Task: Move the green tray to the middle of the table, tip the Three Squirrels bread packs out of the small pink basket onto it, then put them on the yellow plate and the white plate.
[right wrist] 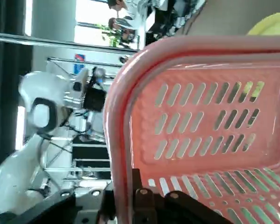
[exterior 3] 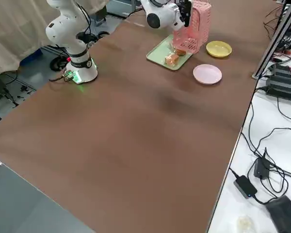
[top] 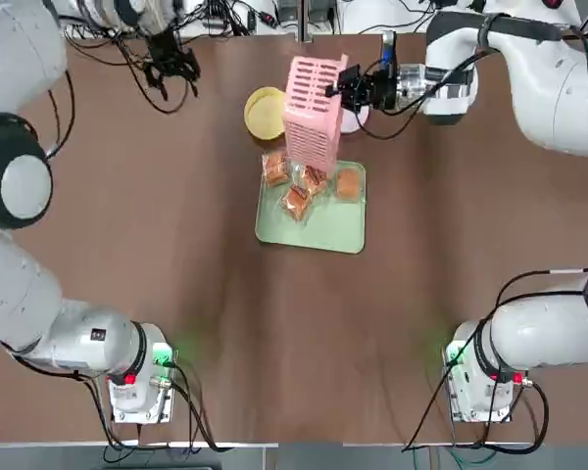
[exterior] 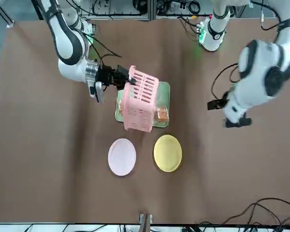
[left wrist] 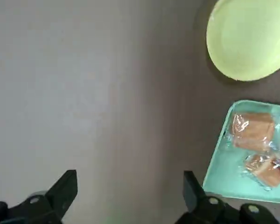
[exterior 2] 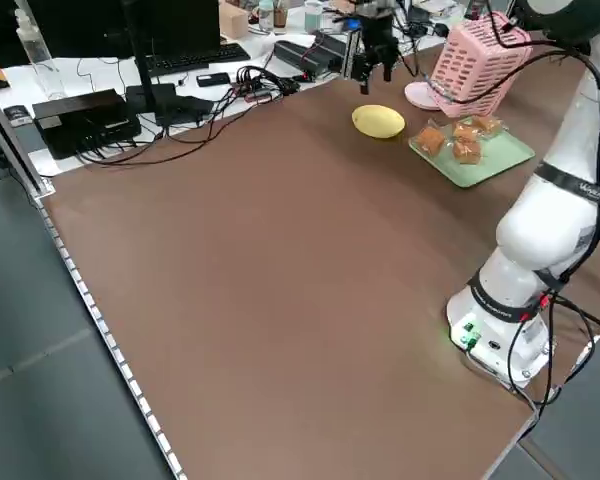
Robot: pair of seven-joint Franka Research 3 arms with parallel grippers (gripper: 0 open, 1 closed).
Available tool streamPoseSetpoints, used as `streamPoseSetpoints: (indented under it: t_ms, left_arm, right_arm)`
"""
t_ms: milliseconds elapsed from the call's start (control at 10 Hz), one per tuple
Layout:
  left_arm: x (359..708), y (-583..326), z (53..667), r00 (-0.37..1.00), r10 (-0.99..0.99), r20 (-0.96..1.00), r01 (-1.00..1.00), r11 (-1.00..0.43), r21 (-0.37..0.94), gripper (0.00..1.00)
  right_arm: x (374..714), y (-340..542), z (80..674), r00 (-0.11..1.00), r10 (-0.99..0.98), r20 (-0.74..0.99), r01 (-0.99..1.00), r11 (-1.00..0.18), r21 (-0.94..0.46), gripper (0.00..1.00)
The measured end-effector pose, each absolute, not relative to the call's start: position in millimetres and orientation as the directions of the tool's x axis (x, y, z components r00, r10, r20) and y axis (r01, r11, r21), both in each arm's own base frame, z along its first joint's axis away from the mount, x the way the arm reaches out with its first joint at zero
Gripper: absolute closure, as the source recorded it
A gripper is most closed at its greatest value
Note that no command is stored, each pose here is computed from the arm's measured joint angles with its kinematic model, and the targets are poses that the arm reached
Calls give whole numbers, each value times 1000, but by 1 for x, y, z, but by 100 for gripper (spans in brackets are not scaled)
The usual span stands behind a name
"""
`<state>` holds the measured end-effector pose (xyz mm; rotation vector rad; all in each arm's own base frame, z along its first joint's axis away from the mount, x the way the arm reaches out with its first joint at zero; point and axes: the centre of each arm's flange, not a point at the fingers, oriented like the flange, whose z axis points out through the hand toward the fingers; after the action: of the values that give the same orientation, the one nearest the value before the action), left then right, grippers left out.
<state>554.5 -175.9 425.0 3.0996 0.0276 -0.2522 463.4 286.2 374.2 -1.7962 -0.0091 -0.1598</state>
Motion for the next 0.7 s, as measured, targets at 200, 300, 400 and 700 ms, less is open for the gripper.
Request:
streamPoseSetpoints:
  t_ms: [200,300,400,700]
  left_arm:
    - [534,-213,428,992,-23,-126,-28,-999,-41,0]
    - [533,-216,432,994,-24,-111,-29,-999,-46,0]
    - [540,-212,436,996,-5,-90,-9,-999,-39,0]
    - [564,-219,437,998,41,-54,40,-999,-8,0]
  right_arm:
    - [475,254,395,992,-64,109,83,-323,-943,92]
    - [476,245,410,991,-75,108,76,-343,-936,92]
    - [475,240,422,992,-82,94,58,-363,-930,92]
    - [482,197,438,994,-101,29,-28,-516,-856,92]
